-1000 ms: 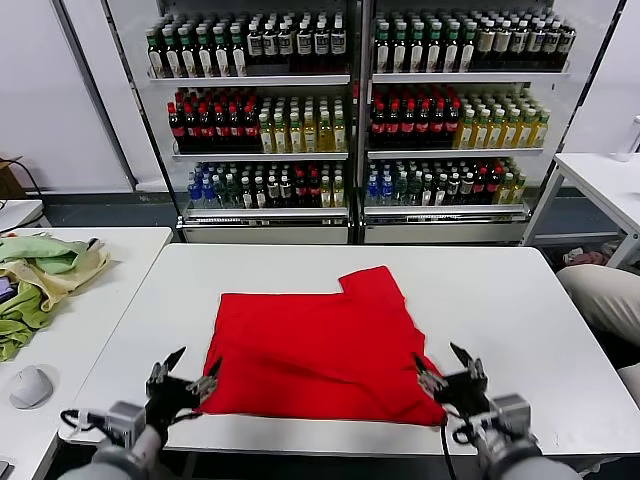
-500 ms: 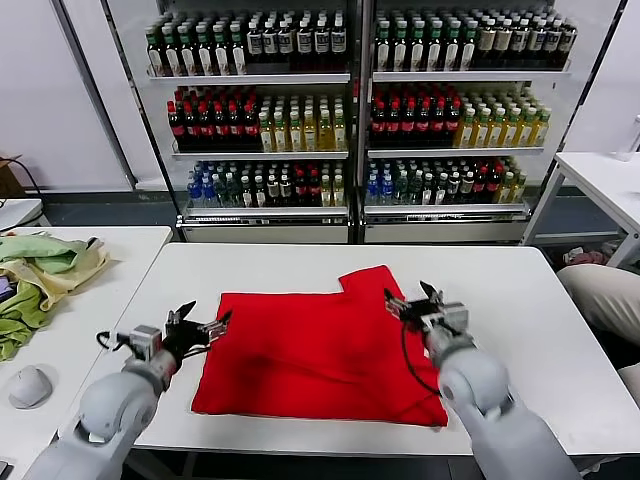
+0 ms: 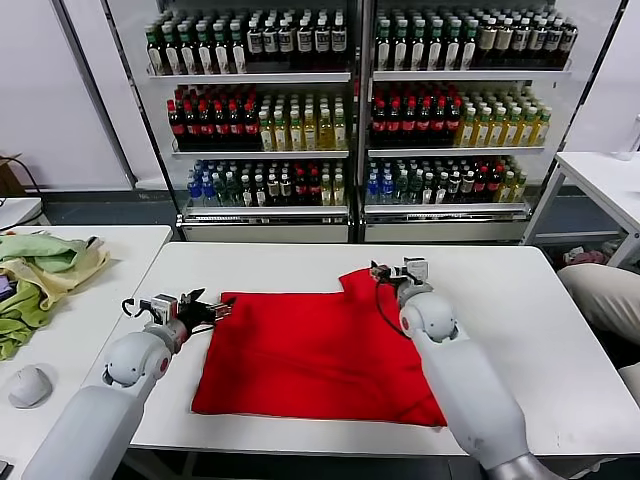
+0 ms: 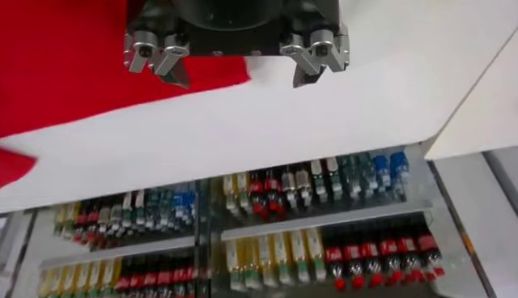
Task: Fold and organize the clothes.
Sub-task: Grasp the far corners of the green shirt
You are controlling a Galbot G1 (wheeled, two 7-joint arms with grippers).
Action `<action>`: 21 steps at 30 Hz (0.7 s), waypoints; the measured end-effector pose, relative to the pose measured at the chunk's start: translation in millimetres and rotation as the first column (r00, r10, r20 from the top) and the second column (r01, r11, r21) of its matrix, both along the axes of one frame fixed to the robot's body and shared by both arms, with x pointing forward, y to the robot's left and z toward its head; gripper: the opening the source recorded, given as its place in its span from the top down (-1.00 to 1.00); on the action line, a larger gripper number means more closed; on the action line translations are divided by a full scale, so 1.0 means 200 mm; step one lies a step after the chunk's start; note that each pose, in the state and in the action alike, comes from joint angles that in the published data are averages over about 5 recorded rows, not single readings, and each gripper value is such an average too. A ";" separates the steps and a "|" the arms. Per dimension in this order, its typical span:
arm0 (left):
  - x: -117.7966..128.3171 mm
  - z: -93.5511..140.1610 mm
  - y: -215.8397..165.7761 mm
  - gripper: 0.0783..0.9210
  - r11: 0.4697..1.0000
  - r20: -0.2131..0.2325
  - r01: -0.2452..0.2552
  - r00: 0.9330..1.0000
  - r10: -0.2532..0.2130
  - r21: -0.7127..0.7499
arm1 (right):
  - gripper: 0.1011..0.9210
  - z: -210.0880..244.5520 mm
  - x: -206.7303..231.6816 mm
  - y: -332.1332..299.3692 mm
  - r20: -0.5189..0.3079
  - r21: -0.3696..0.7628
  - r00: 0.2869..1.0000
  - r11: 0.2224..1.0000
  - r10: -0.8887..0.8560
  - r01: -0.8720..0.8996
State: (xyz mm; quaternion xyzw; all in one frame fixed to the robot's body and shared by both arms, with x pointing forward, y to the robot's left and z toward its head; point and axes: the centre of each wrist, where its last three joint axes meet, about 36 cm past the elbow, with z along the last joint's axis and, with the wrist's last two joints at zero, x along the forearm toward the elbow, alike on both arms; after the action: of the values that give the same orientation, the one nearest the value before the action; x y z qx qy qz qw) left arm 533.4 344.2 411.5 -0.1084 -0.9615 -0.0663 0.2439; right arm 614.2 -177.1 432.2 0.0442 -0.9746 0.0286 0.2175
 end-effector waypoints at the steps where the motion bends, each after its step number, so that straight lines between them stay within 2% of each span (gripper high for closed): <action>1: 0.01 -0.01 0.01 -0.77 1.000 -0.005 0.000 1.000 0.000 0.001 | -0.76 -0.01 0.02 0.01 -0.005 0.001 1.000 1.000 -0.004 0.004; 15: 0.13 -0.07 0.10 -0.75 1.000 -0.037 -0.007 0.999 0.007 -0.005 | -0.74 -0.15 0.14 0.07 -0.061 0.018 0.998 0.999 -0.033 0.034; 17: 0.13 -0.08 0.10 -0.70 1.000 -0.038 -0.002 0.999 0.002 -0.011 | -0.66 -0.17 0.15 0.07 -0.067 0.021 0.997 0.999 -0.038 0.039; 21: 0.13 -0.08 0.11 -0.45 1.000 -0.040 0.009 0.999 -0.009 -0.021 | -0.40 -0.18 0.15 0.07 -0.076 0.024 0.996 0.999 -0.041 0.043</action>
State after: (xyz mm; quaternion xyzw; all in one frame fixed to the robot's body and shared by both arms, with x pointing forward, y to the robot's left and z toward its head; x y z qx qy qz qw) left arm 559.3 366.3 394.9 -0.1166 -0.9565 -0.0550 0.2618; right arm 643.9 -162.4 395.8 0.0274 -0.9668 0.0099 0.2540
